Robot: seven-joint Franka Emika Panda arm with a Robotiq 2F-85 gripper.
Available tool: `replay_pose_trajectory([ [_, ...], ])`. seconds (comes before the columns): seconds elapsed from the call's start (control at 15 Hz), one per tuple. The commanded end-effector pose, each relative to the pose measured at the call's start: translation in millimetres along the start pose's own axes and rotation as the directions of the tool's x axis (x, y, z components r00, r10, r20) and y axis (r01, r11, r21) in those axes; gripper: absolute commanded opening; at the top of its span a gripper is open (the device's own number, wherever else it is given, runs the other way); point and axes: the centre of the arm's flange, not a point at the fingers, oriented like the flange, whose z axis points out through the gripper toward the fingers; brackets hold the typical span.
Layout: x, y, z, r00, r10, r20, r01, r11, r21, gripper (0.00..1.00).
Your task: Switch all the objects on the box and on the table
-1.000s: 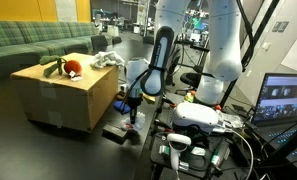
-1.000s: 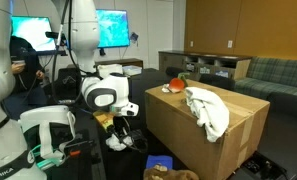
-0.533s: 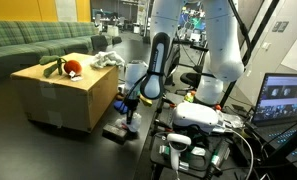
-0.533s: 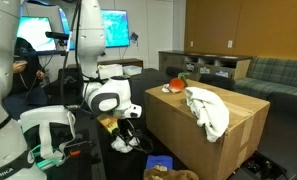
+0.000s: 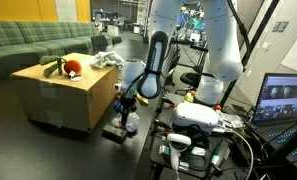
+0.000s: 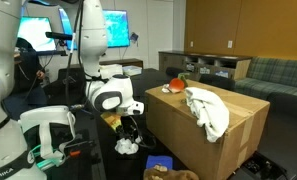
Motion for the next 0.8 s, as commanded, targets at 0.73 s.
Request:
replay_pose_trajectory([
  [0.73, 8.8, 80.2, -21.5, 0.957, 0.256, -0.134, -0.272, 0.956, -0.114, 1.0],
])
